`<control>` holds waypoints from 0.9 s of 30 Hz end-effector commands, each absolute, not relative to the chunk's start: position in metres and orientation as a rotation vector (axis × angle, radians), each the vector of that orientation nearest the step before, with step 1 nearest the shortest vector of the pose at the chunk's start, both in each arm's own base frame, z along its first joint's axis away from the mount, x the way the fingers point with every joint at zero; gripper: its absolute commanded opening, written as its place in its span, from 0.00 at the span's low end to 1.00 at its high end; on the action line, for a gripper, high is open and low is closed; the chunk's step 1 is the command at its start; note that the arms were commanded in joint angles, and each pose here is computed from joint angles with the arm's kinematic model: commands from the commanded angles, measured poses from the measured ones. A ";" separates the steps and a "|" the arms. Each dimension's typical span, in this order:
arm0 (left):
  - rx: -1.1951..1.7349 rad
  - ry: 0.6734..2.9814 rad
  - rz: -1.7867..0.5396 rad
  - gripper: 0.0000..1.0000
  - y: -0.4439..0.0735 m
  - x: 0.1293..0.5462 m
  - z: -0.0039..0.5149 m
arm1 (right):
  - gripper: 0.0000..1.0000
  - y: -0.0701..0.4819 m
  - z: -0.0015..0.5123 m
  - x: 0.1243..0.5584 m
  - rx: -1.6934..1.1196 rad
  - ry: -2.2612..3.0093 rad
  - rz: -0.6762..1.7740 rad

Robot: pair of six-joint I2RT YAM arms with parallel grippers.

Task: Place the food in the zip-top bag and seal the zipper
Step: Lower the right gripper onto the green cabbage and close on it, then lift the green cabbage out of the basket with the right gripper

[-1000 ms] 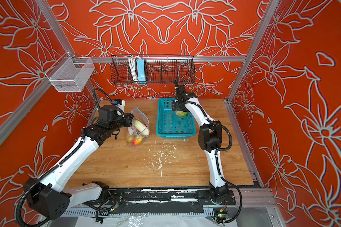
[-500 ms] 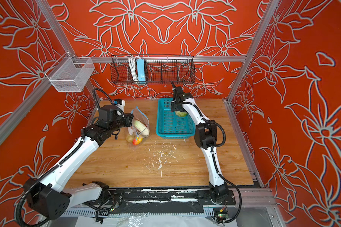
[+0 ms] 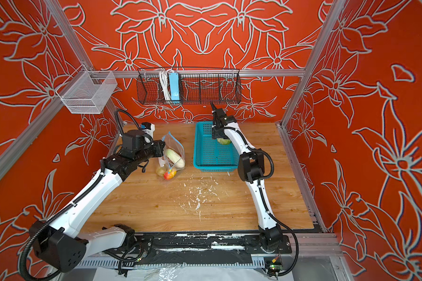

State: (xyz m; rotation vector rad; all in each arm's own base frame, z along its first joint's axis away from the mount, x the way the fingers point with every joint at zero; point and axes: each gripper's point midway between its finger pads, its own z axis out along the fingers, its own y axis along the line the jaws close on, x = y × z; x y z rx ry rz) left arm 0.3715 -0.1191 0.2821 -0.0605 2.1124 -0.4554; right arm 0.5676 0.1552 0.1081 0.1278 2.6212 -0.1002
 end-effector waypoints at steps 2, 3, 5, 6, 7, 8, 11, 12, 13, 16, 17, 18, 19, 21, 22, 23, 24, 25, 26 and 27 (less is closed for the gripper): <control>-0.066 2.093 -0.472 0.00 -0.119 0.372 0.287 | 0.95 0.148 0.099 0.571 0.147 2.619 -0.169; -0.068 2.092 -0.469 0.00 -0.118 0.372 0.287 | 0.95 0.149 0.097 0.572 0.146 2.620 -0.167; -0.071 2.095 -0.463 0.00 -0.117 0.373 0.286 | 0.95 0.150 0.095 0.574 0.153 2.618 -0.159; -0.071 2.096 -0.462 0.00 -0.117 0.373 0.286 | 0.95 0.150 0.096 0.575 0.159 2.614 -0.153; -0.070 2.095 -0.465 0.00 -0.118 0.373 0.287 | 0.95 0.151 0.096 0.576 0.169 2.610 -0.146; -0.072 2.093 -0.466 0.00 -0.117 0.373 0.287 | 0.94 0.153 0.096 0.577 0.172 2.606 -0.134; -0.072 2.095 -0.466 0.00 -0.118 0.373 0.286 | 0.92 0.155 0.098 0.579 0.179 2.596 -0.119; -0.070 2.094 -0.467 0.00 -0.118 0.373 0.287 | 0.90 0.155 0.097 0.580 0.180 2.592 -0.118; -0.072 2.094 -0.465 0.00 -0.117 0.373 0.287 | 0.88 0.153 0.097 0.581 0.189 2.589 -0.125; -0.070 2.093 -0.467 0.00 -0.118 0.372 0.287 | 0.87 0.152 0.093 0.581 0.195 2.591 -0.139; -0.069 2.093 -0.468 0.00 -0.118 0.372 0.287 | 0.87 0.152 0.092 0.581 0.194 2.591 -0.144; -0.067 2.092 -0.468 0.00 -0.118 0.372 0.288 | 0.86 0.151 0.090 0.581 0.194 2.593 -0.149; -0.067 2.092 -0.467 0.00 -0.118 0.372 0.287 | 0.86 0.152 0.089 0.581 0.193 2.594 -0.148; -0.069 2.094 -0.469 0.00 -0.118 0.372 0.287 | 0.85 0.152 0.086 0.581 0.187 2.600 -0.147; -0.068 2.096 -0.469 0.00 -0.119 0.372 0.286 | 0.84 0.154 0.084 0.582 0.179 2.602 -0.143; -0.069 2.094 -0.470 0.00 -0.118 0.372 0.287 | 0.83 0.153 0.083 0.582 0.177 2.605 -0.144; -0.068 2.095 -0.469 0.00 -0.119 0.373 0.286 | 0.83 0.153 0.083 0.582 0.175 2.605 -0.144; -0.068 2.099 -0.470 0.00 -0.119 0.373 0.285 | 0.83 0.154 0.081 0.582 0.168 2.609 -0.142; -0.067 2.100 -0.471 0.00 -0.119 0.373 0.285 | 0.83 0.155 0.079 0.582 0.158 2.612 -0.137; -0.068 2.100 -0.473 0.00 -0.119 0.373 0.285 | 0.83 0.157 0.077 0.583 0.150 2.616 -0.130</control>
